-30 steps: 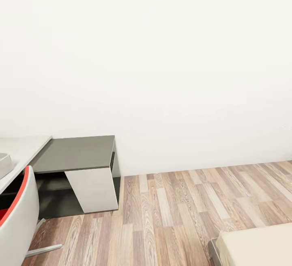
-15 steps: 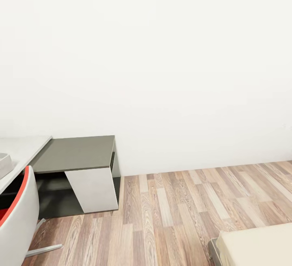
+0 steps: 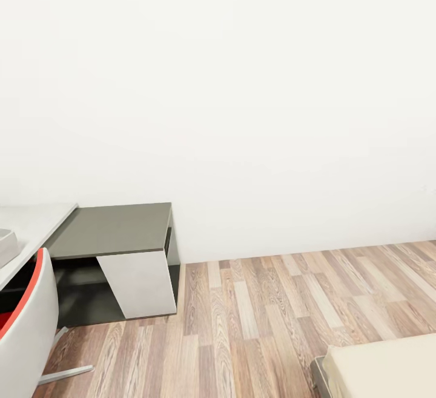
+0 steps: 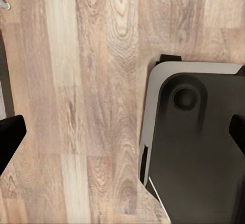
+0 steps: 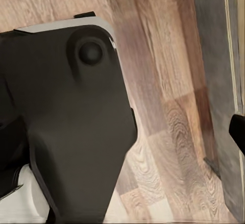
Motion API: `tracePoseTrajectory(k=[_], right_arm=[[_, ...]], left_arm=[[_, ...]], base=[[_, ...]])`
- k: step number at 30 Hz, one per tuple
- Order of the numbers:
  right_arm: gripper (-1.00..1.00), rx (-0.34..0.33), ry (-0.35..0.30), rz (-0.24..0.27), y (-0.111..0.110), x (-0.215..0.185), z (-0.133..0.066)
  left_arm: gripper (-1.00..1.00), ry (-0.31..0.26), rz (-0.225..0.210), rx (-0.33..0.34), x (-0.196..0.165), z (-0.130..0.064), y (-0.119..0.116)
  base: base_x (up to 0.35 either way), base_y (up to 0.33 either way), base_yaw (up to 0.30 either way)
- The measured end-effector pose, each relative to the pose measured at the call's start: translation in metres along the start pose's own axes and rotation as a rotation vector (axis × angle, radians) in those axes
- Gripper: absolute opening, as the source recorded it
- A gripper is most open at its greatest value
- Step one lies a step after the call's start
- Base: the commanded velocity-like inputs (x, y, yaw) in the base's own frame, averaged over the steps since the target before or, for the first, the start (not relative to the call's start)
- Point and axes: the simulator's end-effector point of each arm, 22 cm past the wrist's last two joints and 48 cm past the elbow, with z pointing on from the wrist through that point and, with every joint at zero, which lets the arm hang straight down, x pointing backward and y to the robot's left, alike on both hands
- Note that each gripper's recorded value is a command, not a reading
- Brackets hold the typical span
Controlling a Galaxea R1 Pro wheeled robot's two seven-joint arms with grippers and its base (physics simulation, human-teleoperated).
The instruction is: Put all the toys in the child's room - the three board games (two on the bed and one on the table), the two jigsaw puzzles on the table, and the tennis ball on the table - inside the toy box on the table in the child's room.
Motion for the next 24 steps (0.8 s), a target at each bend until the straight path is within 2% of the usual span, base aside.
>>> tracePoseTrajectory(k=[8, 15, 24], right_arm=[[1.00, -0.098, 0.031, -0.016, -0.014, 0.021, 0.006], [1.00, -0.094, 0.053, -0.016, -0.021, 0.040, 0.006], [1.00, -0.098, 0.046, -0.009, -0.019, 0.039, 0.005]], left_arm=[[1.00, 0.007, 0.003, -0.001, 0.007, -0.001, 0.001], [1.00, 0.007, 0.001, 0.001, 0.007, -0.001, 0.000], [1.00, -0.001, -0.008, 0.013, 0.004, -0.001, -0.010]], base=[[0.000, 0.000, 0.000], [0.000, 0.000, 0.000], [0.000, 0.000, 0.000]])
